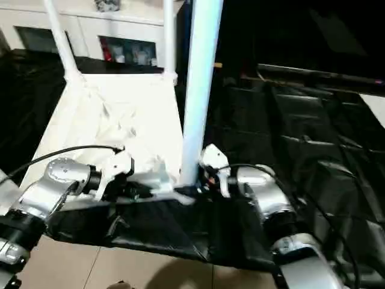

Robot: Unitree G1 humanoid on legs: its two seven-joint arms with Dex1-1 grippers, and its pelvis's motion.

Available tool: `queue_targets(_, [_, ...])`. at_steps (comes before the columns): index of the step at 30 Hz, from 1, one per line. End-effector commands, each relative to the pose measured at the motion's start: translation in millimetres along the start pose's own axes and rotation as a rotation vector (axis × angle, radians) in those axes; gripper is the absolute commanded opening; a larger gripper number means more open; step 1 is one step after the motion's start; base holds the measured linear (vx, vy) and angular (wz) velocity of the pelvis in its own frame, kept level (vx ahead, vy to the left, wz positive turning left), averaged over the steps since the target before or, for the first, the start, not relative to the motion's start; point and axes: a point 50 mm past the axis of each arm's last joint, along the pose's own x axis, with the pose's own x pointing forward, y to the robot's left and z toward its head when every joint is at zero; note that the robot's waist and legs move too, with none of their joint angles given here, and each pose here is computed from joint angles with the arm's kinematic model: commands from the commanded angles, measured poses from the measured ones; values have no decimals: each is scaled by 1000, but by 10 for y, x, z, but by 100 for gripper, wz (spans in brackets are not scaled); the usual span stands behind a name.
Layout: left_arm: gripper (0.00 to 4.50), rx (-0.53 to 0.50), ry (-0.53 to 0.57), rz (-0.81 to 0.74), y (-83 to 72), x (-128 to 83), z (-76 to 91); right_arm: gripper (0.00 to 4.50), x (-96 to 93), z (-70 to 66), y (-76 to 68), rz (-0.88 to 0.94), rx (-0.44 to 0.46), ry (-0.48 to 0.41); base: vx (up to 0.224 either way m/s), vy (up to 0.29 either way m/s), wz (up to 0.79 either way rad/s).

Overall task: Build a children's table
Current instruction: Rotate leg to tighten

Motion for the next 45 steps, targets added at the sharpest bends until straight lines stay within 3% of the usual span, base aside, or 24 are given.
queue_targets(1, [0,-9,-35,119,84,66,151,253,120,-101,37,-128,50,42,0,0,0])
queue_targets(7, [0,-53,-74,173,-7,354,284,252,358,-165,109,-417,164,56,0,0,0])
queue_targets(9, [0,-52,-75,170,-49,441,309,252,428,-151,149,-446,157,64,0,0,0])
queue_targets(11, [0,-35,-71,157,-116,567,352,252,524,-69,210,-417,79,60,0,0,0])
queue_targets(12, [0,-35,-71,157,-116,567,352,286,524,-69,210,-417,79,60,0,0,0])
queue_targets(13, [0,-34,-71,156,-119,573,356,286,527,-59,212,-415,86,51,0,0,0])
queue_targets(14, [0,-26,-73,144,-136,595,376,305,522,13,204,-397,142,-21,0,0,0])
queue_targets(15, [0,-25,-72,143,-138,597,381,317,516,25,198,-393,150,-32,0,0,0])
queue_targets(19, [0,-17,-70,107,-152,557,368,357,427,42,119,-376,119,-39,0,0,0])
queue_targets(24, [0,-4,-40,22,-179,447,276,357,239,32,-16,-246,5,10,0,0,0])
queue_targets(27, [0,1,-36,-47,-201,365,226,357,120,10,-71,-137,-92,83,0,0,0])
queue_targets(35, [0,50,-34,-226,-278,167,168,357,-39,23,13,184,-121,76,0,0,0])
queue_targets(36, [0,50,-33,-227,-278,166,167,331,-40,22,14,186,-121,76,0,0,0])
queue_targets(45, [0,41,-17,-271,-240,29,111,271,-148,-44,141,423,-45,105,0,0,0])
